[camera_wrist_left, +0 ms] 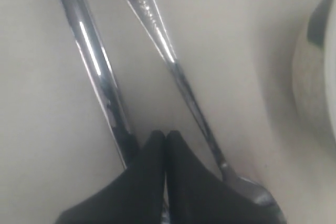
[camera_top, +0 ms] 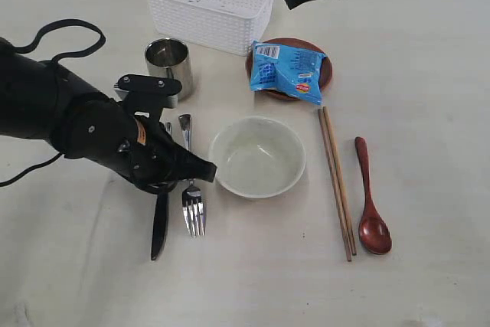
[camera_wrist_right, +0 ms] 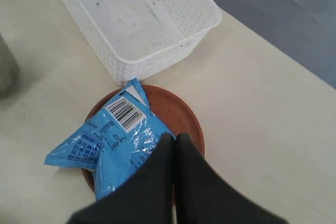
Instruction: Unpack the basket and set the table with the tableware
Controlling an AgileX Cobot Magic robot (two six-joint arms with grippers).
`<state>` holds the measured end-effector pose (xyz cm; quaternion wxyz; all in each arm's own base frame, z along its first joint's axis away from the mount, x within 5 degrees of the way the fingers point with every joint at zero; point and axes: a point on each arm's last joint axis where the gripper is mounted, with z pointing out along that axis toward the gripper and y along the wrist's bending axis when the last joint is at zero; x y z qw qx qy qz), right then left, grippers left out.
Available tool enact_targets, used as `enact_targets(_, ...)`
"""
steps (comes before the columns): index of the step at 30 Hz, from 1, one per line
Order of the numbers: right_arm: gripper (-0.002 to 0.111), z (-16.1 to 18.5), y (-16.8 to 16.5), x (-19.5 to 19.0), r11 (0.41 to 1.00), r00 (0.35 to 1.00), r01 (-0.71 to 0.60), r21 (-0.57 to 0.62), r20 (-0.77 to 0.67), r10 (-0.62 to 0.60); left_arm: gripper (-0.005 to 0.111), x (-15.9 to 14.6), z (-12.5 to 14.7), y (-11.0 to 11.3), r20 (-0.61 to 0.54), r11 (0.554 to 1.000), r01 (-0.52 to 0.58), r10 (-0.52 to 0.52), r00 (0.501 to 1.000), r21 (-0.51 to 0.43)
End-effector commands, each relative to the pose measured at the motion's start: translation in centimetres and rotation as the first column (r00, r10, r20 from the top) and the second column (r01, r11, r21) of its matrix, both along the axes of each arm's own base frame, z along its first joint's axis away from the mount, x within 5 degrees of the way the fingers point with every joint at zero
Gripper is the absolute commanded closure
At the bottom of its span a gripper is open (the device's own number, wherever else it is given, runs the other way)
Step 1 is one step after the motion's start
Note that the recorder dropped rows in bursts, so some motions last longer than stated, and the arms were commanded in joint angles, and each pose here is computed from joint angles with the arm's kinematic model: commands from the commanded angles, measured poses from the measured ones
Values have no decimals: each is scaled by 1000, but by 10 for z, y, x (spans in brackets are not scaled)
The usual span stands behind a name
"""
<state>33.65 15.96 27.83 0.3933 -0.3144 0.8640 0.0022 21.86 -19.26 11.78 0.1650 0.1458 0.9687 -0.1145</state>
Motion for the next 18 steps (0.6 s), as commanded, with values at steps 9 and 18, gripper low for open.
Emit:
enact_targets(9,109,2,-3,-1,1000,1000,0,-5,6,0,107,-6,50,4,125,995,22,-9,992,-102)
enact_targets(18,109,2,-3,-1,1000,1000,0,-5,6,0,107,22,31,-18,178,990,12,14,984,-143)
